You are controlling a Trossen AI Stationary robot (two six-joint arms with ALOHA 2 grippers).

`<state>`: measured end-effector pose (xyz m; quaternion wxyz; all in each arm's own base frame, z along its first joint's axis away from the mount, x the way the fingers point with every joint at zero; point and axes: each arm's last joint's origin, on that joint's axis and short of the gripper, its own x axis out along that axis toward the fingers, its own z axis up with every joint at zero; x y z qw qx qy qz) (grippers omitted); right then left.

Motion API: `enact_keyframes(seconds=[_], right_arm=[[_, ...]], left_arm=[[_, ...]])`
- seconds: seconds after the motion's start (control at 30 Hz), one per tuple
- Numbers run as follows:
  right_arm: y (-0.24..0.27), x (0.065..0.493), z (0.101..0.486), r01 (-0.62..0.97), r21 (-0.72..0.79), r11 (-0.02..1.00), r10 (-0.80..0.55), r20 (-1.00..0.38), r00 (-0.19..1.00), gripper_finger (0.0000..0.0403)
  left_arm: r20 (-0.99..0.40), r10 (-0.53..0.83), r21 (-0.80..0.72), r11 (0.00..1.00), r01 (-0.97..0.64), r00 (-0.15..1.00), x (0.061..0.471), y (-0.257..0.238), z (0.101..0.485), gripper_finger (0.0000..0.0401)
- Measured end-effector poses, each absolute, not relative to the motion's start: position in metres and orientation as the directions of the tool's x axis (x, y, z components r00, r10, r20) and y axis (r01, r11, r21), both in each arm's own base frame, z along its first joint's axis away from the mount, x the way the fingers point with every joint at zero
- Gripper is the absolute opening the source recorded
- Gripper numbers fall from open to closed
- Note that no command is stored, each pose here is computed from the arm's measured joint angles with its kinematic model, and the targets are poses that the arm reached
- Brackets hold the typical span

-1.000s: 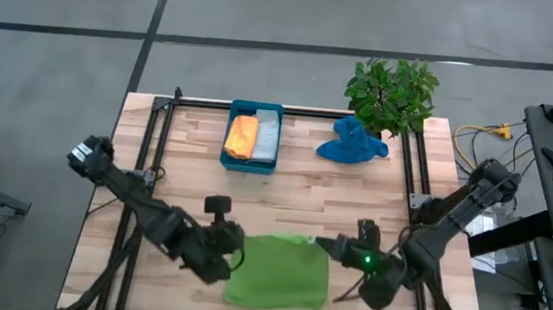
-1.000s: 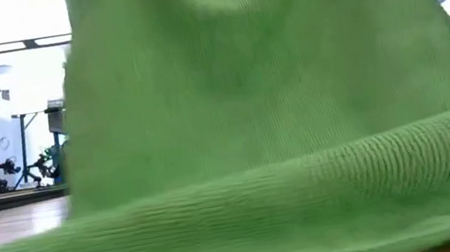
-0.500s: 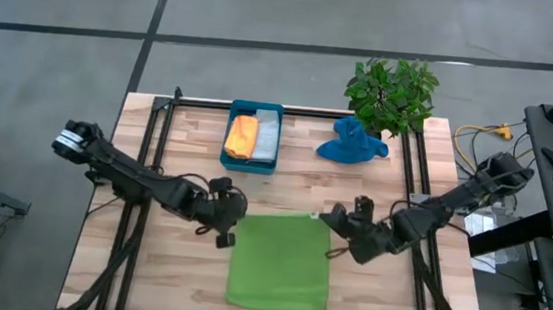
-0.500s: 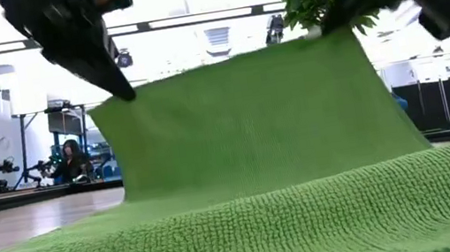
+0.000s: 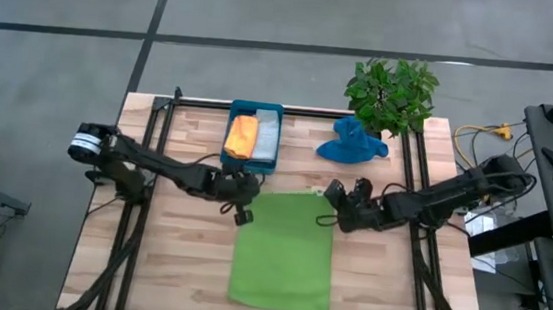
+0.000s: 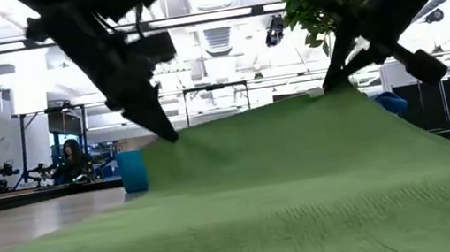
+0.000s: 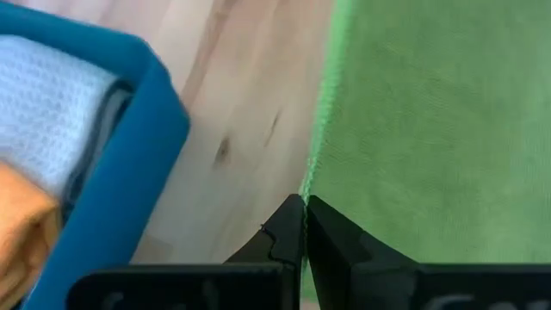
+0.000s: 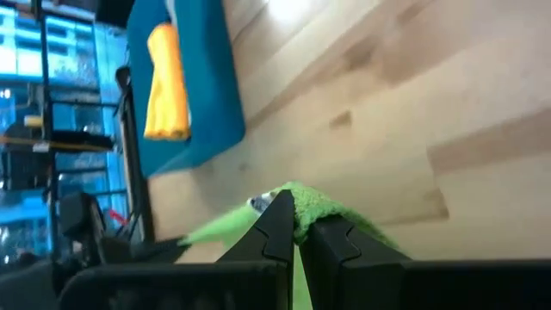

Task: Fold microfiber towels
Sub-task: Fold the green microfiber cloth

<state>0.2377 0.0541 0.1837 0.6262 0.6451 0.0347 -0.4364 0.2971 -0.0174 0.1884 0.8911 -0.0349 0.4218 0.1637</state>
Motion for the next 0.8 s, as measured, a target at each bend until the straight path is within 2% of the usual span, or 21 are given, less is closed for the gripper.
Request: enact_keyframes(seconds=[0.07,0.23,0.53,0.63,0.8], right_arm=[[0.047,0.237,0.179,0.601,0.765,-0.233,-0.507,-0.622,0.596,0.0008],[0.032,0.235,0.166,0.633,0.723,-0.277,-0.505,-0.67,0.544,0.0008],[0.021,0.237,0.159,0.664,0.699,-0.265,-0.526,-0.682,0.508,0.0009],[0.02,0.238,0.158,0.663,0.699,-0.267,-0.535,-0.68,0.502,0.002],[0.018,0.237,0.159,0.653,0.709,-0.266,-0.559,-0.665,0.495,0.0064]], left_arm=[[-0.771,0.231,0.054,0.952,-0.301,0.593,0.303,-0.01,0.181,0.0],[-0.801,0.254,0.079,0.942,-0.325,0.542,0.31,0.007,0.165,0.0],[-0.797,0.289,0.081,0.921,-0.381,0.53,0.313,0.025,0.16,0.0003],[-0.788,0.301,0.079,0.915,-0.396,0.537,0.312,0.029,0.163,0.0027],[-0.775,0.315,0.072,0.905,-0.419,0.547,0.312,0.036,0.168,0.0099]])
